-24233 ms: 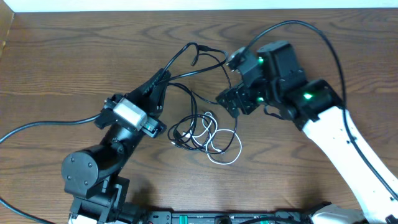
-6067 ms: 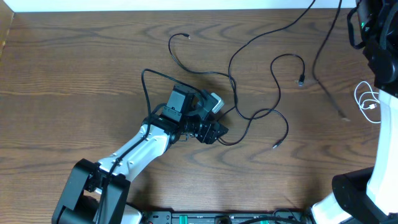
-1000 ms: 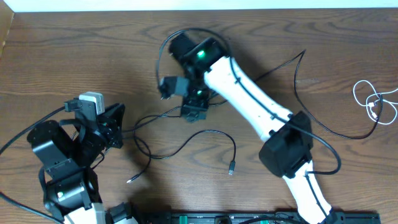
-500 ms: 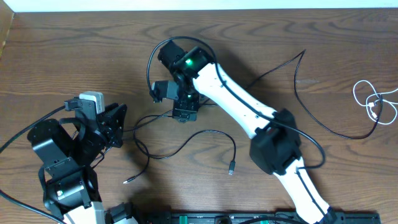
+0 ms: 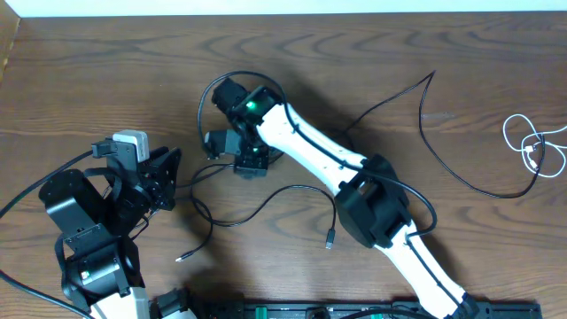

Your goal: Untangle cables

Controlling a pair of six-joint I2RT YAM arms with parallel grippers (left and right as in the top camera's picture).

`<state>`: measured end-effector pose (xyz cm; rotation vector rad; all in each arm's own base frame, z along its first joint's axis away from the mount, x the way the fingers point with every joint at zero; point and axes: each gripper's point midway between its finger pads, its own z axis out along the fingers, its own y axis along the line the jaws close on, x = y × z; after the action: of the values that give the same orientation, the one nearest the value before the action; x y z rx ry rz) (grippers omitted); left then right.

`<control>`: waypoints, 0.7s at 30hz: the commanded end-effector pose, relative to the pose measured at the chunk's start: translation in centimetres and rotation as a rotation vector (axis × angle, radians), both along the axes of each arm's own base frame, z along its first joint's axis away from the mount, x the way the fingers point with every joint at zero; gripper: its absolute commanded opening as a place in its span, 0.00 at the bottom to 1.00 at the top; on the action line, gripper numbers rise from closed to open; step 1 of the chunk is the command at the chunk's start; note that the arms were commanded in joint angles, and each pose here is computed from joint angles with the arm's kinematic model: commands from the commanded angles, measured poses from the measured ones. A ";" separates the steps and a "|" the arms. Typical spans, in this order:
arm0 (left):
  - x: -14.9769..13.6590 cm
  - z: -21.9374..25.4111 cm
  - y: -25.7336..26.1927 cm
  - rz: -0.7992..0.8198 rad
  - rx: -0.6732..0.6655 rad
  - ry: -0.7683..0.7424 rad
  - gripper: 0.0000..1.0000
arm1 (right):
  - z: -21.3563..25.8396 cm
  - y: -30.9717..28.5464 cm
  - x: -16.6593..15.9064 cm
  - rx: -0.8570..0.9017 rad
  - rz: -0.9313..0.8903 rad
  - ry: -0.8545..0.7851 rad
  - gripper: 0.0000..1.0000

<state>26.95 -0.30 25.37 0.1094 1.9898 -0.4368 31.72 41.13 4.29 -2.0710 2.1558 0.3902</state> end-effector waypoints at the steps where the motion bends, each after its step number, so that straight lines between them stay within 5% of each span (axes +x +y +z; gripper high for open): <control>1: 0.0 0.3 0.2 0.007 0.008 -0.008 0.24 | 0.1 0.9 -0.6 0.016 -0.037 0.021 0.08; 3: 0.0 0.2 0.2 0.007 0.006 -0.005 0.24 | 0.1 0.9 -0.6 0.015 -0.061 0.028 0.01; 12: -0.1 0.2 0.1 0.007 0.005 -0.002 0.24 | 2.8 -1.1 2.5 -0.046 -0.330 -0.083 0.01; 21: -0.1 0.2 0.1 0.007 0.005 -0.002 0.24 | 22.3 -5.3 8.2 0.182 -0.539 -0.591 0.01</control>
<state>26.87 -0.34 25.24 0.1062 1.9957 -0.4413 38.09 38.91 14.82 -1.4977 2.2349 0.0308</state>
